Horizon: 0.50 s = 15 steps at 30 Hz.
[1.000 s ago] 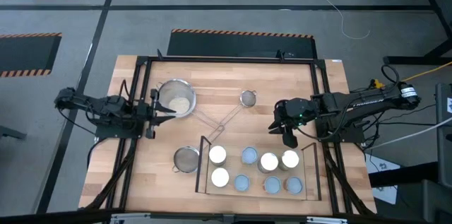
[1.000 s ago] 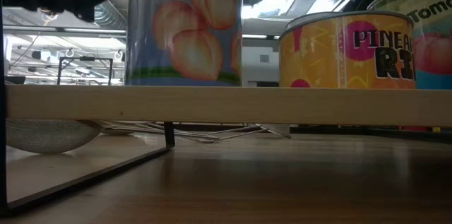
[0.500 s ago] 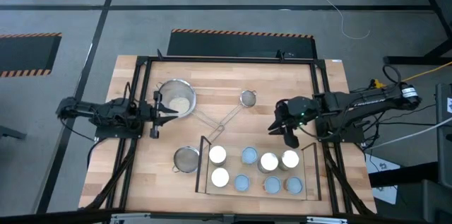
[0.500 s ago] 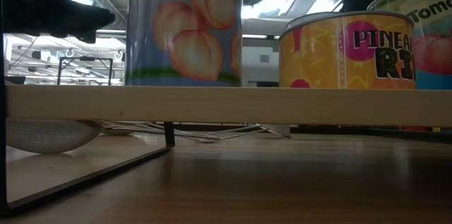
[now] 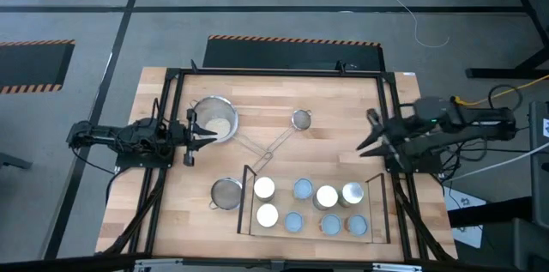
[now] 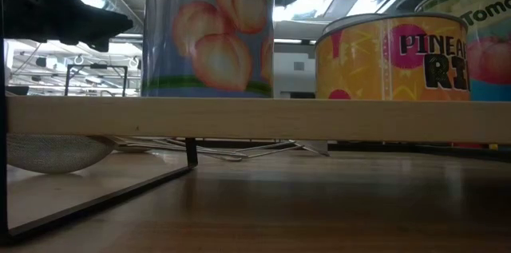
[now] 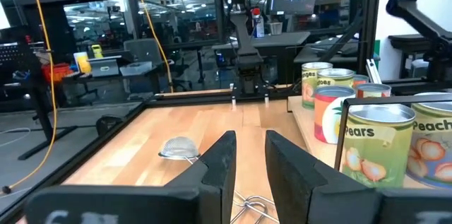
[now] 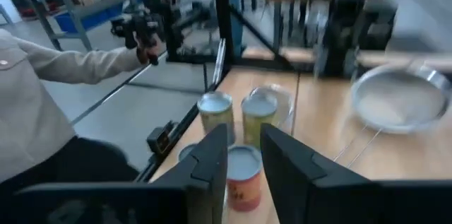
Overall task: Pick and place cans onto a shelf
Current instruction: Return to Home Position
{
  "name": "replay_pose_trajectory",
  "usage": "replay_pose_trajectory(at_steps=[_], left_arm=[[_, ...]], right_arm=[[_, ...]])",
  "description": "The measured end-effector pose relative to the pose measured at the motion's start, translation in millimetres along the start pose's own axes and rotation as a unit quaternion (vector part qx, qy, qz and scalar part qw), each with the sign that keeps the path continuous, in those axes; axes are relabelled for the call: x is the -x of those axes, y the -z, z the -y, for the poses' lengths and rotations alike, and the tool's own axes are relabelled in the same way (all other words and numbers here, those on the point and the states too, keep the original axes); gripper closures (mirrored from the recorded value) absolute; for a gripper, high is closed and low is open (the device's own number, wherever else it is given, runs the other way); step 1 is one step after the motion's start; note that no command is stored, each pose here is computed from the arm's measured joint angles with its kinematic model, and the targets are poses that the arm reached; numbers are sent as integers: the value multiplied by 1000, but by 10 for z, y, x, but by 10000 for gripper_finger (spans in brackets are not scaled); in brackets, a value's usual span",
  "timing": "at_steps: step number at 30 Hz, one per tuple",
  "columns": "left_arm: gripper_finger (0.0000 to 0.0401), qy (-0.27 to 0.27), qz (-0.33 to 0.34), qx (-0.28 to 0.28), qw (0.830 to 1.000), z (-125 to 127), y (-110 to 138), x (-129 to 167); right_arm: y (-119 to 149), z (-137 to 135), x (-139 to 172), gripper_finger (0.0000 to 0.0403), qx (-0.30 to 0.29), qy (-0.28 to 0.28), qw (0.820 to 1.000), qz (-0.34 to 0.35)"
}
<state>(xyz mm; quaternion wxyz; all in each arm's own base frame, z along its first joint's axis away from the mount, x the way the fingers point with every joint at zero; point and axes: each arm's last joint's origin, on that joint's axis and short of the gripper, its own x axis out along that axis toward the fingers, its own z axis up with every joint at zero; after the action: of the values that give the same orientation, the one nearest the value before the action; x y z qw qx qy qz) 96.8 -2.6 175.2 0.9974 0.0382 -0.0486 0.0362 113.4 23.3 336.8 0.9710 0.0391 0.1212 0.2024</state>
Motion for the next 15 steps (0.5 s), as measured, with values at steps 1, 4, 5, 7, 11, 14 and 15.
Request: replay_pose_trajectory(at_steps=[1,4,5,7,11,14,15], left_arm=[[332,0,0,0,1000,0,0,0],[332,0,0,0,1000,0,0,0],[332,0,0,0,1000,0,0,0],[332,0,0,0,1000,0,1,0],[332,0,0,0,1000,0,0,0],[332,0,0,0,1000,0,1,0],[332,0,0,0,1000,0,0,0]], right_arm=[[36,-11,53,312,12,3,1000,13],[203,-13,135,312,41,22,997,56],[281,-8,140,312,51,25,996,68],[434,6,127,312,71,26,992,97],[749,30,19,312,104,-19,985,135],[916,70,-65,312,100,-21,984,145],[973,92,-93,312,98,-13,985,143]])
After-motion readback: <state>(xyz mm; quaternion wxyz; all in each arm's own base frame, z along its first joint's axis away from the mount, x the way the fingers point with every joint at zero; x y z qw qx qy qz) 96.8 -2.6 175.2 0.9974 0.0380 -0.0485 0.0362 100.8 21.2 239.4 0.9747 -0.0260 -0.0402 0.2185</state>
